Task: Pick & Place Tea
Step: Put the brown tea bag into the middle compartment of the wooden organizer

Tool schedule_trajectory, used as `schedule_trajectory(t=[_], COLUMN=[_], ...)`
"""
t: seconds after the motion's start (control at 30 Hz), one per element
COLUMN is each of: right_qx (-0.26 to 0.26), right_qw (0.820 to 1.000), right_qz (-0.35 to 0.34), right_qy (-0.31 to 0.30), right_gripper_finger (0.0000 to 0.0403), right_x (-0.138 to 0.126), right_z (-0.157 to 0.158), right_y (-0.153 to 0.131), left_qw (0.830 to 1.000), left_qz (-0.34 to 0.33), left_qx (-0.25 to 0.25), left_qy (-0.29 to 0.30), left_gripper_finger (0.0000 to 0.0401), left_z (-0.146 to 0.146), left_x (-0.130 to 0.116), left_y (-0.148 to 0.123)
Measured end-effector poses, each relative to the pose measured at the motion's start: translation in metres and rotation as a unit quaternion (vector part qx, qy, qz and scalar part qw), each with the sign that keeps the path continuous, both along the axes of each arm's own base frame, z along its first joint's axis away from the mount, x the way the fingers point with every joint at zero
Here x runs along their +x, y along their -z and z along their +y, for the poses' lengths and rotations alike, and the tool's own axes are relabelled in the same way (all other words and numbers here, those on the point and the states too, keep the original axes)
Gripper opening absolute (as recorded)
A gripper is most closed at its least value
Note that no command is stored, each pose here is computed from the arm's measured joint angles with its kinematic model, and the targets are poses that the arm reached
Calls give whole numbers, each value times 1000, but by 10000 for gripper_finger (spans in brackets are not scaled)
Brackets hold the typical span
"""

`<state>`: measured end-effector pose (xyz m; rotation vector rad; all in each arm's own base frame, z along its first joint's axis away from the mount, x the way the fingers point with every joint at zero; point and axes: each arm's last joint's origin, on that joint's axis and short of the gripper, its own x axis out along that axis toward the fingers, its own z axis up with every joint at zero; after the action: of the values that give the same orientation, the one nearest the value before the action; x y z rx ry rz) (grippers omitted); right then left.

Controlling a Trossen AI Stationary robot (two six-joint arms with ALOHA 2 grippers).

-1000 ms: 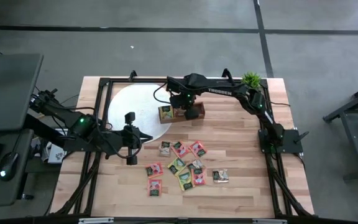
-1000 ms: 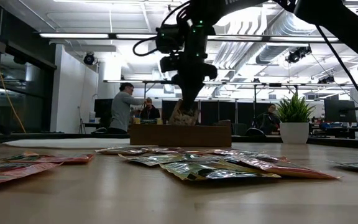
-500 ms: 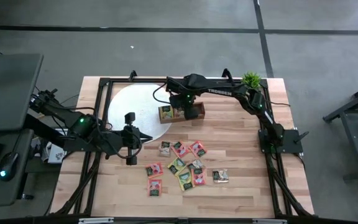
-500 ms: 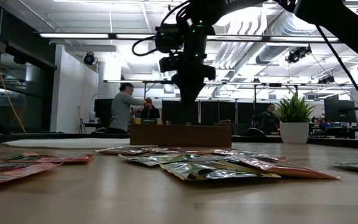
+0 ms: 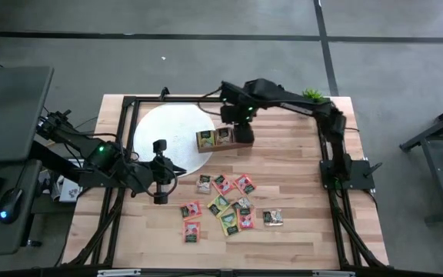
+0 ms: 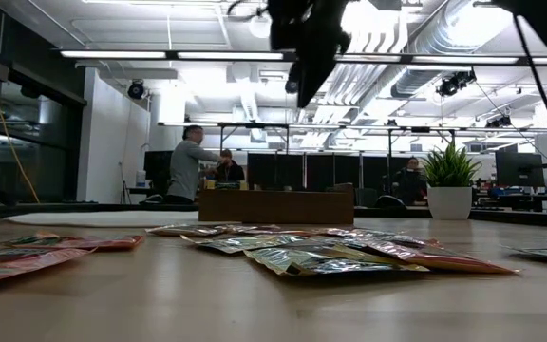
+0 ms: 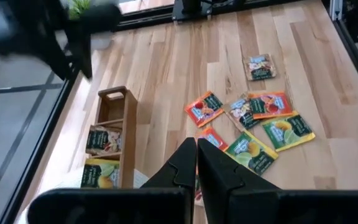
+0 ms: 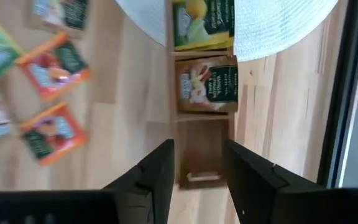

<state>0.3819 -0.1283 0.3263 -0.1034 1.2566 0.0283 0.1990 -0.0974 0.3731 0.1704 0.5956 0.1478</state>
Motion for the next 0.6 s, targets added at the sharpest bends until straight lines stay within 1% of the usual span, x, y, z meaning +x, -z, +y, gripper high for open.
schedule_trajectory(t=[0.1,0.17,0.3,0.4,0.5,0.6], right_qx=[8,8,9,1,-7,-12], right_qw=[1000,999,994,988,983,979], right_qz=[-20,-39,-92,-126,-144,-146], right_qy=[8,22,60,87,116,144], right_gripper_finger=[124,120,110,100,88,74], right_x=[-22,-41,-83,-111,-135,-151], right_z=[1,1,6,14,24,37], right_y=[-26,-47,-88,-113,-129,-138], left_qw=[1000,1000,999,999,997,996], left_qz=[10,16,28,32,22,12], left_qx=[6,9,14,18,24,22], left_qy=[11,13,17,29,63,88], left_gripper_finger=[12,12,12,12,12,12], left_z=[-1,-3,-7,-13,-21,-24], left_x=[2,4,11,20,33,51], left_y=[2,4,10,15,19,23])
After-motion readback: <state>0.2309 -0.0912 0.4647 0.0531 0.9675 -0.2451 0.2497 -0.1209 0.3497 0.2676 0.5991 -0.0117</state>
